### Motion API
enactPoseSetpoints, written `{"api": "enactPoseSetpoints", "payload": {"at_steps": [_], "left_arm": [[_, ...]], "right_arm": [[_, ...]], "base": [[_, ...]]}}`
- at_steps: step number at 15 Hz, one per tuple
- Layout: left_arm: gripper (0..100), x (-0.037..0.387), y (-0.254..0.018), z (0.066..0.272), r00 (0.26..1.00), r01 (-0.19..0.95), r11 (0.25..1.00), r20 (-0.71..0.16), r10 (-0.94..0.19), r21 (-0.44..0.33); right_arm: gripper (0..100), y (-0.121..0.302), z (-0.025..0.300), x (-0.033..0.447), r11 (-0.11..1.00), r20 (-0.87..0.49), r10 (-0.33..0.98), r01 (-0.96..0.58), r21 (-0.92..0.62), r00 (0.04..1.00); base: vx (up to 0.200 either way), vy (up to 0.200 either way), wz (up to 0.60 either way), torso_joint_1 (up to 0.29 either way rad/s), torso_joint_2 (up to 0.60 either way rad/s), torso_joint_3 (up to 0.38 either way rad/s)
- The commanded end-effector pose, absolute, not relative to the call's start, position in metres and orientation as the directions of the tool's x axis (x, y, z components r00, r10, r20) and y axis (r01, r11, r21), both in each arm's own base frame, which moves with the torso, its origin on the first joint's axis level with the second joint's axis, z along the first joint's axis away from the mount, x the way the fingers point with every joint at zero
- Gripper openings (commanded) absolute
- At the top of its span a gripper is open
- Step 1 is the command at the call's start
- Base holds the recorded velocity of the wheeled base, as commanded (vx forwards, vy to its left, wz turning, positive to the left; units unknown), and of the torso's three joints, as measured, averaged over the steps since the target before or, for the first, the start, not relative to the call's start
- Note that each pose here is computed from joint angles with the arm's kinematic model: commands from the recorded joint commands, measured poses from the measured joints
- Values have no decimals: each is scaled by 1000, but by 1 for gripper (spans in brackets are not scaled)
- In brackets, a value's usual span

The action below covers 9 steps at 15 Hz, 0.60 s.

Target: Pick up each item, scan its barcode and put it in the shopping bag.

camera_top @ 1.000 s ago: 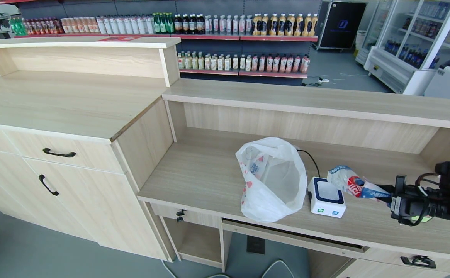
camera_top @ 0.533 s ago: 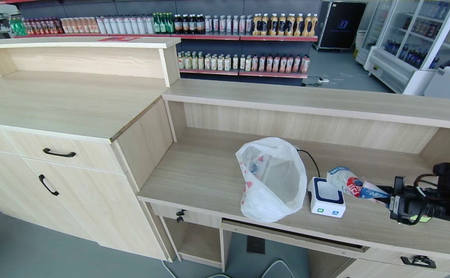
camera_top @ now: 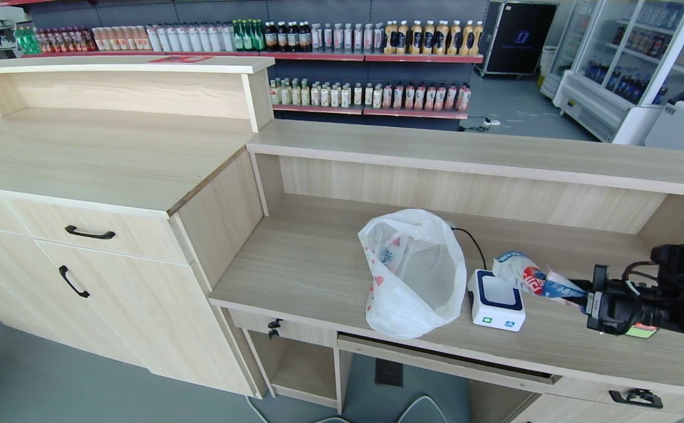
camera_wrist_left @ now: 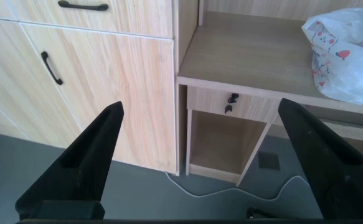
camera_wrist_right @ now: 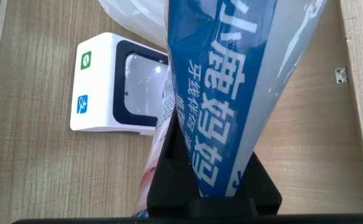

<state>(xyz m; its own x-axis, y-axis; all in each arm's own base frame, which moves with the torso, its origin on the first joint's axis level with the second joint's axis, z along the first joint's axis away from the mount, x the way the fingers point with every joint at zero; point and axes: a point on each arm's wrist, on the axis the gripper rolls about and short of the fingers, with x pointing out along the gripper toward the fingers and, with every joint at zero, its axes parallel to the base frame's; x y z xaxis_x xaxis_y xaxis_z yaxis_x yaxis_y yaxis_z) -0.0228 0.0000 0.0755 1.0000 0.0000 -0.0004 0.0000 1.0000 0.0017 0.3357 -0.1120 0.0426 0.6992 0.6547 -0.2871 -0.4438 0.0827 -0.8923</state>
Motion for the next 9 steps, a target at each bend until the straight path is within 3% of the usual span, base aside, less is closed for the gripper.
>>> {"api": "enactPoseSetpoints", "payload": {"at_steps": [1, 2, 5, 7, 9], "left_arm": [[100, -23, 0, 75, 1000, 0, 1000, 0, 0, 2], [100, -23, 0, 75, 1000, 0, 1000, 0, 0, 2], [100, -23, 0, 75, 1000, 0, 1000, 0, 0, 2], [100, -23, 0, 75, 1000, 0, 1000, 0, 0, 2], [100, -23, 0, 75, 1000, 0, 1000, 0, 0, 2]], "right_arm": [[0, -109, 47, 338, 93, -281, 660, -446, -890, 697], [0, -109, 54, 337, 111, -273, 658, -449, -887, 702], [0, -120, 133, 296, 472, -181, 573, -502, -724, 800], [0, -131, 162, 260, 724, -177, 367, -400, -562, 913], [0, -132, 165, 231, 843, -237, 132, -235, -484, 962]], "base": [[0, 0, 0, 0, 0, 0], [0, 0, 0, 0, 0, 0], [0, 0, 0, 0, 0, 0], [0, 0, 0, 0, 0, 0], [0, 0, 0, 0, 0, 0]]}}
